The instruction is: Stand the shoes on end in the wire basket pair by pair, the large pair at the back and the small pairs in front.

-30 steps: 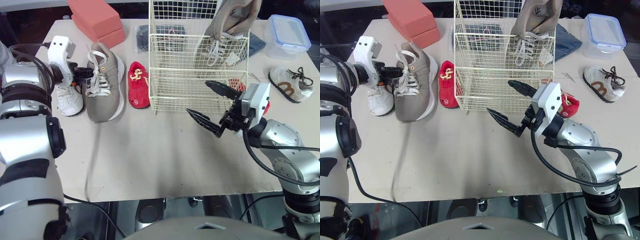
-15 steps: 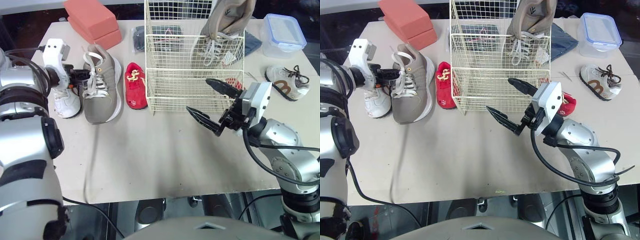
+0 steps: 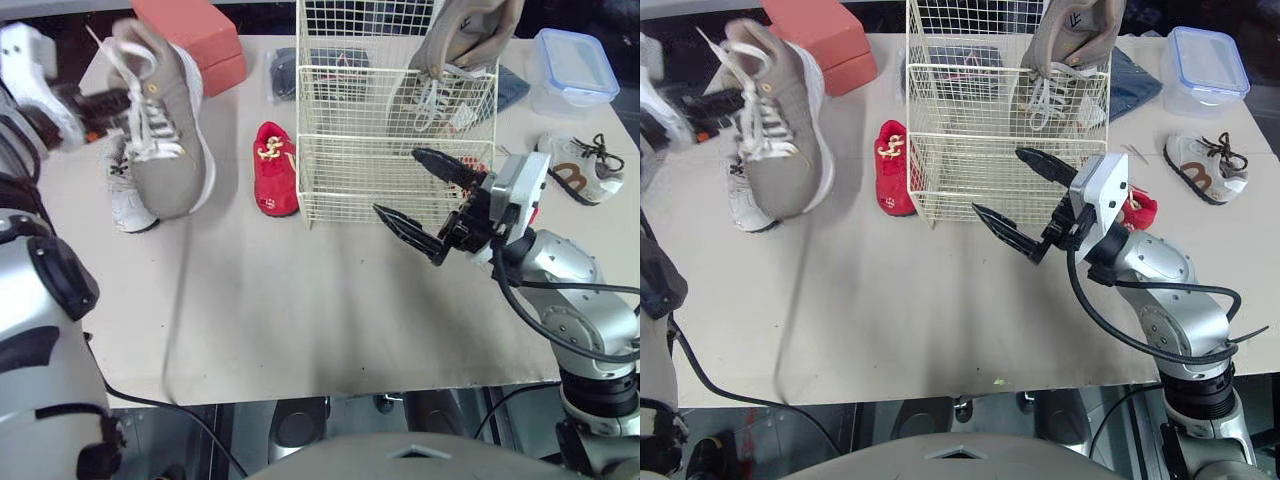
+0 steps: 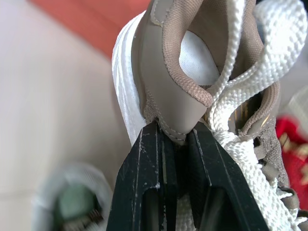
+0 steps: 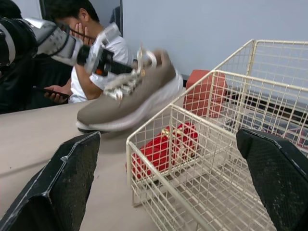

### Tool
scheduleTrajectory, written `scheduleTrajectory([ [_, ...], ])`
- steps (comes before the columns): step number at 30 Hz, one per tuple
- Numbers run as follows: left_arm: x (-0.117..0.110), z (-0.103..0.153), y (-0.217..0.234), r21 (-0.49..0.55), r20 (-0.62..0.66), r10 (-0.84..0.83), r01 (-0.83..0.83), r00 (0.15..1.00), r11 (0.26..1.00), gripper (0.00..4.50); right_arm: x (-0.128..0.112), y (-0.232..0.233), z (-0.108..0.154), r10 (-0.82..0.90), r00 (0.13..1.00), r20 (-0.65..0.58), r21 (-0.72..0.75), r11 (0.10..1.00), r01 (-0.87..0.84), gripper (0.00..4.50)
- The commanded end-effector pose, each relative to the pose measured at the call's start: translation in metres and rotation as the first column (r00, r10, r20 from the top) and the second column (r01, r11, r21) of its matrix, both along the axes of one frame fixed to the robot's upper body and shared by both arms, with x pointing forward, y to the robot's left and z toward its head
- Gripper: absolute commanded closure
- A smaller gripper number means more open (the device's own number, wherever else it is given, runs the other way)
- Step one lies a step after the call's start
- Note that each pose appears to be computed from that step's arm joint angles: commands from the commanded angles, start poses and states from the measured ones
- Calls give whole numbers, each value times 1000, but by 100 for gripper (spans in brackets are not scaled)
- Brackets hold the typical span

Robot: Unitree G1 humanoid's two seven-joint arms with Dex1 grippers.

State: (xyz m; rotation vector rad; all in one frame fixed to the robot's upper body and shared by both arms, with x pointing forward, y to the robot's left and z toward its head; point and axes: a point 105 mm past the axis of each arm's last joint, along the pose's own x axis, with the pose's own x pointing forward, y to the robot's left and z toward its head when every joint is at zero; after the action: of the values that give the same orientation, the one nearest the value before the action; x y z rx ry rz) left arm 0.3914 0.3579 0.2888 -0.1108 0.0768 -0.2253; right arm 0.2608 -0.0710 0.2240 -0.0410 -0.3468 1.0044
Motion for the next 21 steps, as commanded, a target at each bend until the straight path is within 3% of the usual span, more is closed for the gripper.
scheduleTrajectory([
  [1, -12, 76, -24, -12, 332, -81, 90, 940, 996, 439, -2, -4, 16, 7, 998, 68, 23, 1000, -8, 0],
  [6, -20, 118, -78, 36, 556, -182, 196, 811, 980, 439, 4, -8, 25, -17, 996, 93, 48, 999, 12, 0],
  [9, -28, 143, -115, 107, 703, -234, 225, 672, 968, 439, 7, -14, 30, -53, 993, 104, 77, 996, 45, 0],
  [11, -32, 154, -128, 73, 777, -214, 252, 592, 965, 439, 9, -17, 32, -73, 991, 109, 87, 994, 64, 0],
  [21, -31, 187, -184, 47, 933, -124, 227, 339, 973, 439, 9, -29, 39, -153, 980, 124, 121, 983, 138, 0],
])
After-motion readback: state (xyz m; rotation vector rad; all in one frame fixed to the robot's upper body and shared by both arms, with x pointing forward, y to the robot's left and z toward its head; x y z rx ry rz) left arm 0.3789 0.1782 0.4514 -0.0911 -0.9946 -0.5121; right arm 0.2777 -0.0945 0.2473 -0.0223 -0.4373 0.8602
